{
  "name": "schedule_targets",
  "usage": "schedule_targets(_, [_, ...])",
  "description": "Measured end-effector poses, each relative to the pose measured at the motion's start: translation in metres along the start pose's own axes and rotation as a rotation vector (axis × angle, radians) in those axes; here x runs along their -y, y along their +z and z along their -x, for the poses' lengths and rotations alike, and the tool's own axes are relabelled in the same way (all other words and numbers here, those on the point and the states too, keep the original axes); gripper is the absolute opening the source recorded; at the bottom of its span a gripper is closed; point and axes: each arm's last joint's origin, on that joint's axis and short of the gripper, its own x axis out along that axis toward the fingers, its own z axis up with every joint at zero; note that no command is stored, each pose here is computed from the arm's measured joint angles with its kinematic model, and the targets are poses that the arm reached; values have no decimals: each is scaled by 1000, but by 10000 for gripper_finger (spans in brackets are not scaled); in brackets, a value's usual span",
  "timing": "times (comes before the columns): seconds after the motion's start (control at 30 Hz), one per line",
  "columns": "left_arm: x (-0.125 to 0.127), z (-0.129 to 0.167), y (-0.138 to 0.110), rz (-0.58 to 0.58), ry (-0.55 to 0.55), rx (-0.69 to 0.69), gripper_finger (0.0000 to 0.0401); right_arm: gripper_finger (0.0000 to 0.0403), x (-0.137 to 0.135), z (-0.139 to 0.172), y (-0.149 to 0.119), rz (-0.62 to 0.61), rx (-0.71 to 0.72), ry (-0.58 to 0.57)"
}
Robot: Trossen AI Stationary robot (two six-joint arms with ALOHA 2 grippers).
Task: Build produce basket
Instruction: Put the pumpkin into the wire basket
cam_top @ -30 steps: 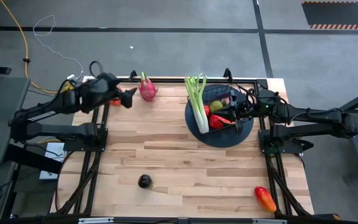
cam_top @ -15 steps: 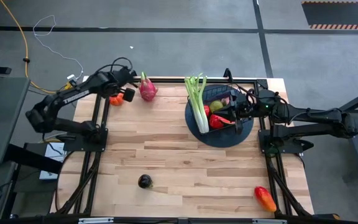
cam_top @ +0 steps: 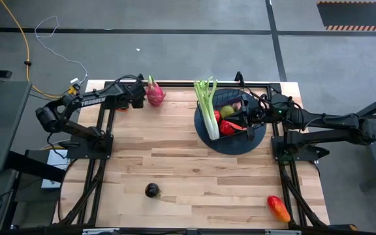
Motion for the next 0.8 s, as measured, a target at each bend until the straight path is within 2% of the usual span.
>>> schedule_targets(0.17, [-1,-20,-7,227,-15,57,399,0,0,0,0,4,-1,3])
schedule_targets(0.37, [-4,-39,-8,375,-60,88,399,0,-1,0,0,-3,-4,25])
schedule_targets(0.5, [-8,-48,-4,434,-68,96,399,0,-1,0,0,-8,-4,28])
schedule_targets(0.8, [-11,-61,10,473,-90,140,399,0,-1,0,0,-36,-5,27])
